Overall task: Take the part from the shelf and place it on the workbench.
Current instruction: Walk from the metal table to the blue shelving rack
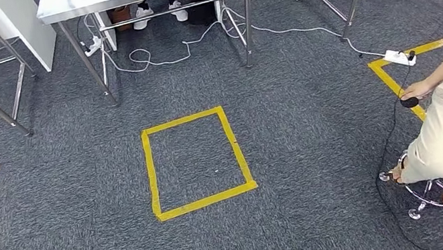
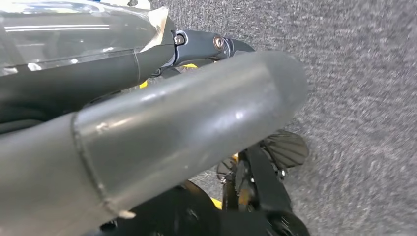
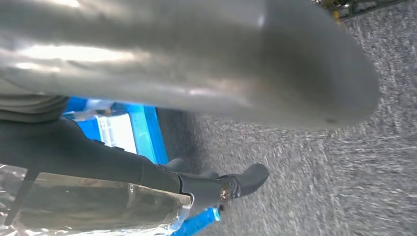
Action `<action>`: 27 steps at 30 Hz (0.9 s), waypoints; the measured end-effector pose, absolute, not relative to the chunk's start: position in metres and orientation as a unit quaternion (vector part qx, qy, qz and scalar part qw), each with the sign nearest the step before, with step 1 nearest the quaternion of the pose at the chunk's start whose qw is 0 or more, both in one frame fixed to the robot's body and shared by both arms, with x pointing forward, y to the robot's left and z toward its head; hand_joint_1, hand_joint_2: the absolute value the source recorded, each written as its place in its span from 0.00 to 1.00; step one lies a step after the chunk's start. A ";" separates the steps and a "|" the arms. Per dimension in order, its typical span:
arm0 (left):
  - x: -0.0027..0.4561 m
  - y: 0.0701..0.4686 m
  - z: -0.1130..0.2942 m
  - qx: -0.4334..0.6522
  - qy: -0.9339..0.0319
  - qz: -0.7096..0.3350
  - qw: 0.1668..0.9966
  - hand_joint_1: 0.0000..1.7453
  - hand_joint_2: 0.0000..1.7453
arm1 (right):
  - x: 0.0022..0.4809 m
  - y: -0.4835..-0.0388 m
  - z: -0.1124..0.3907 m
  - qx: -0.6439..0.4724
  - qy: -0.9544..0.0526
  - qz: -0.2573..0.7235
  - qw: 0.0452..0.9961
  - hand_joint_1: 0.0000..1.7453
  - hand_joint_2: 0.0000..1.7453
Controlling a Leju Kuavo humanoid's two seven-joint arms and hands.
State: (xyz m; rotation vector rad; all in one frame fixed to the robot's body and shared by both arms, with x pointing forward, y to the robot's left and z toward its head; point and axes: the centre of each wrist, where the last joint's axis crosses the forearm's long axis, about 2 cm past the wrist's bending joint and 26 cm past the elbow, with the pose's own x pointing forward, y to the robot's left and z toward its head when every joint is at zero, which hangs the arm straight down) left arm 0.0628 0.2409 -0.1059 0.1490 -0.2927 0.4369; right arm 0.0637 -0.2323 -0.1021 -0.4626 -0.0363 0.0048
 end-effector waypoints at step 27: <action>0.063 0.232 -0.104 0.118 -0.115 0.268 0.949 0.00 0.00 | 0.073 -0.228 -0.100 -0.242 -0.072 0.133 0.958 0.00 0.00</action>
